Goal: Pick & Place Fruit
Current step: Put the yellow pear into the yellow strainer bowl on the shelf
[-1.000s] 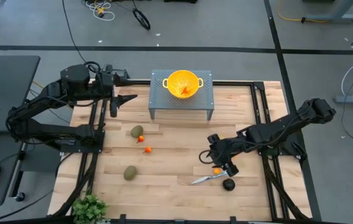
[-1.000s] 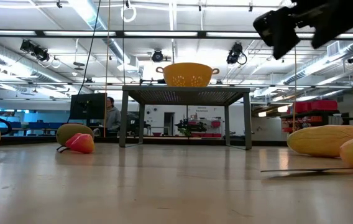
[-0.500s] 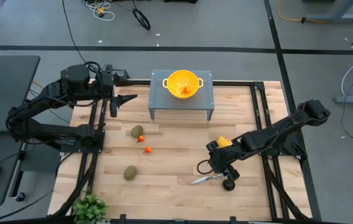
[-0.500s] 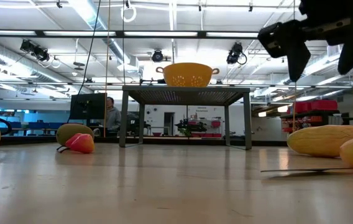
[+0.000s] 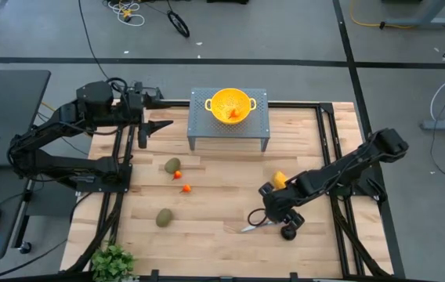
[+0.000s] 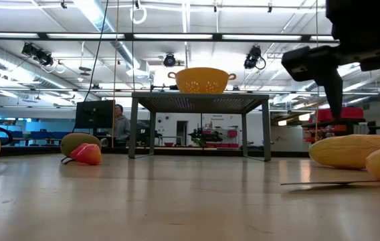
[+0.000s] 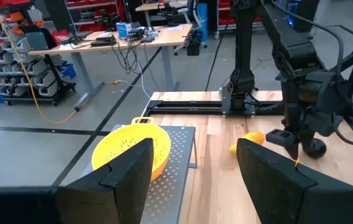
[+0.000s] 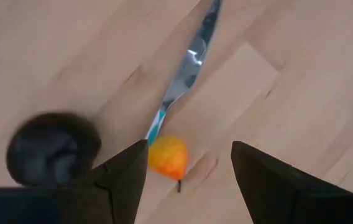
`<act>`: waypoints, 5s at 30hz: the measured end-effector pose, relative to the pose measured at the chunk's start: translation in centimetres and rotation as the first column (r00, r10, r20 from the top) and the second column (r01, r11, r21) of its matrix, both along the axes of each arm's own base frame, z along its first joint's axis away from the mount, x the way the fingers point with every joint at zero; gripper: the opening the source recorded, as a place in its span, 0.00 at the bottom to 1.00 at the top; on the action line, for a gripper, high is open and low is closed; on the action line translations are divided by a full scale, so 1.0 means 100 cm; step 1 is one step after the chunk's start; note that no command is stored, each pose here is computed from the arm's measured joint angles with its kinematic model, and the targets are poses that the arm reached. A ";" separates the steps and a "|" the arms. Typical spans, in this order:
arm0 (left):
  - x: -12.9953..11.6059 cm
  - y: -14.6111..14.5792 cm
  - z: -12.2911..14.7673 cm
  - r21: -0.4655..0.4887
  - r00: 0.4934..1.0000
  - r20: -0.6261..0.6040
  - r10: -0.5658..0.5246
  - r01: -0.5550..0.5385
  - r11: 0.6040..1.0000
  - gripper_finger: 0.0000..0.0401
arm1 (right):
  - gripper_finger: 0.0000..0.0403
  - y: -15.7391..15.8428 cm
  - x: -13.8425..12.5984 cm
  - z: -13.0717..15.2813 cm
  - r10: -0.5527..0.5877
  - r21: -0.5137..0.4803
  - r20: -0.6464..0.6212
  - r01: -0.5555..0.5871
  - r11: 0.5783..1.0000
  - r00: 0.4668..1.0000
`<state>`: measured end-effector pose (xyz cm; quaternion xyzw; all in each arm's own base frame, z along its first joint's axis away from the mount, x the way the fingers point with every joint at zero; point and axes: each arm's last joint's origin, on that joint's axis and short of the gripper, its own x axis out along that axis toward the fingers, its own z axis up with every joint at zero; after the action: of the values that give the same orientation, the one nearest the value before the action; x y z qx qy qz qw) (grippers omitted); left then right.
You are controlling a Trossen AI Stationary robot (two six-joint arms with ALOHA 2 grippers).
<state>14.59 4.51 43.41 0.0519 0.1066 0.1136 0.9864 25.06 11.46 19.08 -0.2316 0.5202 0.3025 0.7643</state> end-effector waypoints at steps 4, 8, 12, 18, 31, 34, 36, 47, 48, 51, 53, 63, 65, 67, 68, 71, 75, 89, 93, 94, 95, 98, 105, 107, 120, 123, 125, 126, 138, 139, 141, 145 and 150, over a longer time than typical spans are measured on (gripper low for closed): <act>0.000 0.000 0.000 0.001 1.000 -0.001 -0.001 0.001 1.000 0.60 | 0.60 -0.001 -0.001 -0.005 0.104 -0.045 -0.019 -0.105 0.993 0.994; 0.000 0.000 0.000 0.002 1.000 -0.001 -0.002 0.002 1.000 0.60 | 0.60 -0.001 -0.003 -0.011 0.190 -0.084 -0.065 -0.195 0.977 0.980; 0.000 0.000 0.000 0.014 1.000 -0.004 -0.003 0.003 1.000 0.60 | 0.60 -0.001 -0.002 -0.016 0.242 -0.100 -0.076 -0.249 0.963 0.967; 0.000 0.000 0.000 0.018 1.000 -0.006 -0.003 0.003 1.000 0.60 | 0.60 0.001 0.003 -0.020 0.250 -0.099 -0.050 -0.254 0.962 0.967; 0.000 0.000 0.000 0.035 1.000 -0.010 -0.007 0.007 0.999 0.60 | 0.60 0.004 0.009 -0.035 0.264 -0.105 -0.080 -0.271 0.957 0.961; 0.000 0.000 0.000 0.035 1.000 -0.010 -0.007 0.007 0.999 0.60 | 0.60 0.005 0.010 -0.035 0.264 -0.102 -0.065 -0.270 0.957 0.962; 0.000 0.000 0.000 0.035 1.000 -0.010 -0.006 0.007 0.999 0.60 | 0.60 0.005 0.010 -0.035 0.264 -0.102 -0.065 -0.270 0.957 0.962; 0.000 0.000 0.000 0.035 1.000 -0.010 -0.006 0.007 0.999 0.60 | 0.60 0.003 0.007 -0.041 0.241 -0.094 -0.070 -0.247 0.965 0.968; 0.000 0.000 0.000 0.035 1.000 -0.010 -0.007 0.007 0.999 0.60 | 0.60 0.003 0.007 -0.041 0.240 -0.093 -0.065 -0.245 0.965 0.969; 0.000 0.000 0.000 0.035 1.000 -0.010 -0.007 0.007 0.999 0.60 | 0.60 0.003 0.009 -0.041 0.238 -0.094 -0.048 -0.242 0.966 0.970; 0.000 0.000 0.000 0.033 1.000 -0.009 -0.006 0.007 0.999 0.60 | 0.60 0.003 0.009 -0.041 0.238 -0.095 -0.048 -0.242 0.966 0.970; 0.000 0.000 0.000 0.031 1.000 -0.009 -0.006 0.006 1.000 0.60 | 0.60 -0.001 0.004 -0.052 0.186 -0.093 -0.054 -0.190 0.977 0.981; 0.000 0.000 0.000 0.031 1.000 -0.009 -0.006 0.006 1.000 0.60 | 0.58 -0.001 0.004 -0.052 0.185 -0.096 -0.045 -0.189 0.977 0.982; 0.000 0.000 0.000 0.031 1.000 -0.009 -0.006 0.006 1.000 0.60 | 0.57 -0.001 0.005 -0.052 0.180 -0.101 -0.042 -0.184 0.978 0.983; 0.000 0.000 0.000 0.031 1.000 -0.009 -0.006 0.007 0.999 0.60 | 0.56 -0.001 0.005 -0.052 0.180 -0.101 -0.042 -0.184 0.978 0.983; 0.000 0.000 0.000 0.031 1.000 -0.009 -0.006 0.006 1.000 0.60 | 0.53 -0.001 0.005 -0.052 0.181 -0.100 -0.042 -0.184 0.978 0.983; 0.000 0.000 0.000 0.031 1.000 -0.009 -0.006 0.006 1.000 0.60 | 0.49 -0.001 0.005 -0.052 0.181 -0.099 -0.044 -0.185 0.978 0.982; 0.000 0.000 0.000 0.026 1.000 -0.008 -0.005 0.005 1.000 0.60 | 0.38 -0.001 0.005 -0.052 0.181 -0.099 -0.044 -0.185 0.978 0.982; 0.000 0.000 0.000 0.023 1.000 -0.007 -0.005 0.005 1.000 0.60 | 0.38 -0.001 0.005 -0.052 0.181 -0.099 -0.044 -0.185 0.978 0.982; 0.000 0.000 0.000 0.023 1.000 -0.007 -0.004 0.005 1.000 0.60 | 0.38 -0.001 0.005 -0.052 0.181 -0.099 -0.044 -0.185 0.978 0.982; 0.000 0.000 0.000 0.023 1.000 -0.007 -0.004 0.005 1.000 0.60 | 0.37 -0.001 0.005 -0.052 0.181 -0.099 -0.044 -0.185 0.978 0.982; 0.000 0.000 0.000 0.023 1.000 -0.007 -0.005 0.005 1.000 0.60 | 0.37 -0.001 0.005 -0.052 0.181 -0.099 -0.044 -0.185 0.978 0.982; 0.000 0.000 0.000 0.025 1.000 -0.007 -0.005 0.005 1.000 0.60 | 0.37 -0.001 0.005 -0.051 0.181 -0.099 -0.045 -0.185 0.978 0.982; 0.000 0.000 0.000 0.025 1.000 -0.007 -0.005 0.005 1.000 0.60 | 0.37 -0.001 0.005 -0.049 0.181 -0.100 -0.049 -0.185 0.978 0.982; 0.000 0.000 0.000 0.034 1.000 -0.009 -0.010 0.011 0.999 0.60 | 0.37 -0.002 0.008 -0.010 0.109 -0.099 0.073 -0.101 0.990 0.991; 0.000 0.000 0.000 0.034 1.000 -0.009 -0.012 0.012 0.999 0.60 | 0.37 -0.002 0.007 -0.006 0.091 -0.103 0.086 -0.082 0.991 0.992; 0.000 0.000 0.000 0.034 1.000 -0.009 -0.015 0.015 0.999 0.60 | 0.37 -0.003 0.006 -0.005 0.074 -0.109 0.089 -0.064 0.992 0.993; 0.000 0.000 0.000 0.033 1.000 -0.009 -0.019 0.019 0.999 0.60 | 0.37 -0.003 0.006 -0.005 0.071 -0.107 0.090 -0.061 0.992 0.993; 0.000 -0.001 0.000 0.026 1.000 -0.006 -0.029 0.029 0.999 0.60 | 0.34 -0.012 0.023 0.014 -0.012 -0.164 0.192 0.044 0.985 0.981; 0.000 -0.001 0.000 0.021 1.000 -0.005 -0.028 0.028 0.999 0.60 | 0.34 -0.014 0.027 0.018 -0.024 -0.168 0.212 0.060 0.984 0.977; 0.000 -0.001 0.000 0.015 0.999 -0.003 -0.032 0.032 0.999 0.60 | 0.34 -0.018 0.034 0.028 -0.031 -0.167 0.246 0.074 0.983 0.969; 0.000 -0.001 0.000 0.012 0.999 -0.002 -0.038 0.038 0.999 0.60 | 0.33 -0.027 0.044 0.043 -0.049 -0.188 0.302 0.110 0.976 0.952; 0.000 -0.001 0.000 0.011 0.999 -0.002 -0.037 0.037 0.999 0.60 | 0.33 -0.037 0.052 0.055 -0.088 -0.183 0.342 0.158 0.970 0.936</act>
<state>14.62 4.42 43.40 0.0594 0.1058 0.0959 0.9880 30.25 7.77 24.62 -0.3246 0.4266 0.1547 0.8299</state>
